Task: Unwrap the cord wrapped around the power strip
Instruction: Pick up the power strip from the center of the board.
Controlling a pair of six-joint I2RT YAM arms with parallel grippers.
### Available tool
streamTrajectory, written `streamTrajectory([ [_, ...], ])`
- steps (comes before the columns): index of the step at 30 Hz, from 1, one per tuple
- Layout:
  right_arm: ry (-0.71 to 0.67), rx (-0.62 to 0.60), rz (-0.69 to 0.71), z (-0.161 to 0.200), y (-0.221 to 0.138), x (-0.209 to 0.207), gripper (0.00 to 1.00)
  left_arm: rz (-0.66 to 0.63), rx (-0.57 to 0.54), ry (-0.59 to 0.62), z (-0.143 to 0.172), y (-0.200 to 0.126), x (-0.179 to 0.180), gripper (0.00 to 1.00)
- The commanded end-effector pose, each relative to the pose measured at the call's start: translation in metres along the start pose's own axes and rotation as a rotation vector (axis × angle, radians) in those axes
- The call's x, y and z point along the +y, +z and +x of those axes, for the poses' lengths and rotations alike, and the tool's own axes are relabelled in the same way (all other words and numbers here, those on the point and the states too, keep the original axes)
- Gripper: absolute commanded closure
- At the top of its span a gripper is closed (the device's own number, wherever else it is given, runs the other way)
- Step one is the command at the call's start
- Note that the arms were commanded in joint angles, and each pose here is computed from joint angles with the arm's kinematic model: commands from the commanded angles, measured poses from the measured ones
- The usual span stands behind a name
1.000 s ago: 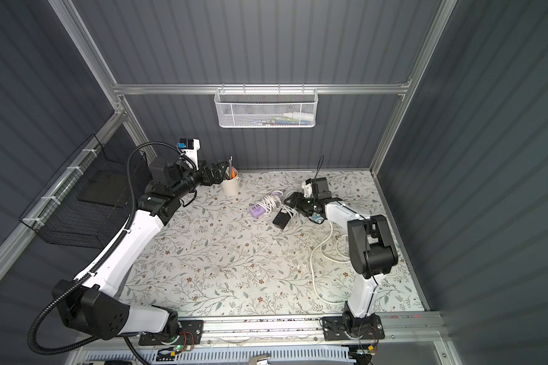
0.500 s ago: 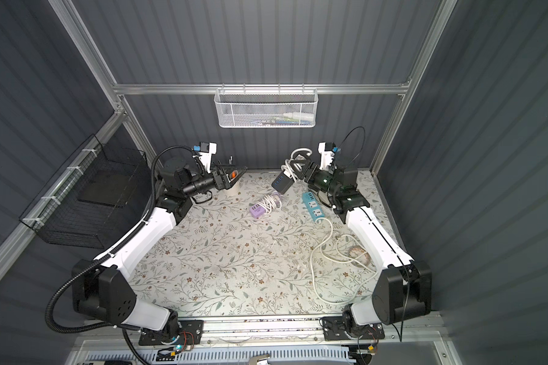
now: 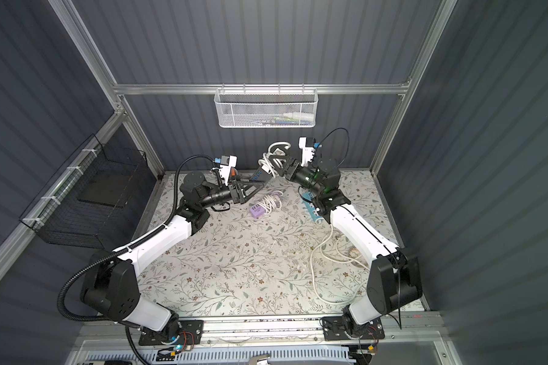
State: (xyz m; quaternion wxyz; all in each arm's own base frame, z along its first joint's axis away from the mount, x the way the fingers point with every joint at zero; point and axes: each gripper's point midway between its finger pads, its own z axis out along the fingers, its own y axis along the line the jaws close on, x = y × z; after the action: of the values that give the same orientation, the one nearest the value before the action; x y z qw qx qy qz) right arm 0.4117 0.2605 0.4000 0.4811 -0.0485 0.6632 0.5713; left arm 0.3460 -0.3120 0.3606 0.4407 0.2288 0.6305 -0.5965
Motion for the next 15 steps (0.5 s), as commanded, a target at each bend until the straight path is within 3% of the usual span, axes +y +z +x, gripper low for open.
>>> streamTrajectory([
  [1,-0.096,-0.113,-0.121,-0.039,-0.002,0.051,0.57,0.058,-0.087,0.041,-0.019,-0.004,-0.02,0.06],
  [15,-0.076,-0.094,-0.178,-0.022,0.007,0.069,0.57,0.095,-0.185,0.051,-0.035,-0.009,-0.031,0.12],
])
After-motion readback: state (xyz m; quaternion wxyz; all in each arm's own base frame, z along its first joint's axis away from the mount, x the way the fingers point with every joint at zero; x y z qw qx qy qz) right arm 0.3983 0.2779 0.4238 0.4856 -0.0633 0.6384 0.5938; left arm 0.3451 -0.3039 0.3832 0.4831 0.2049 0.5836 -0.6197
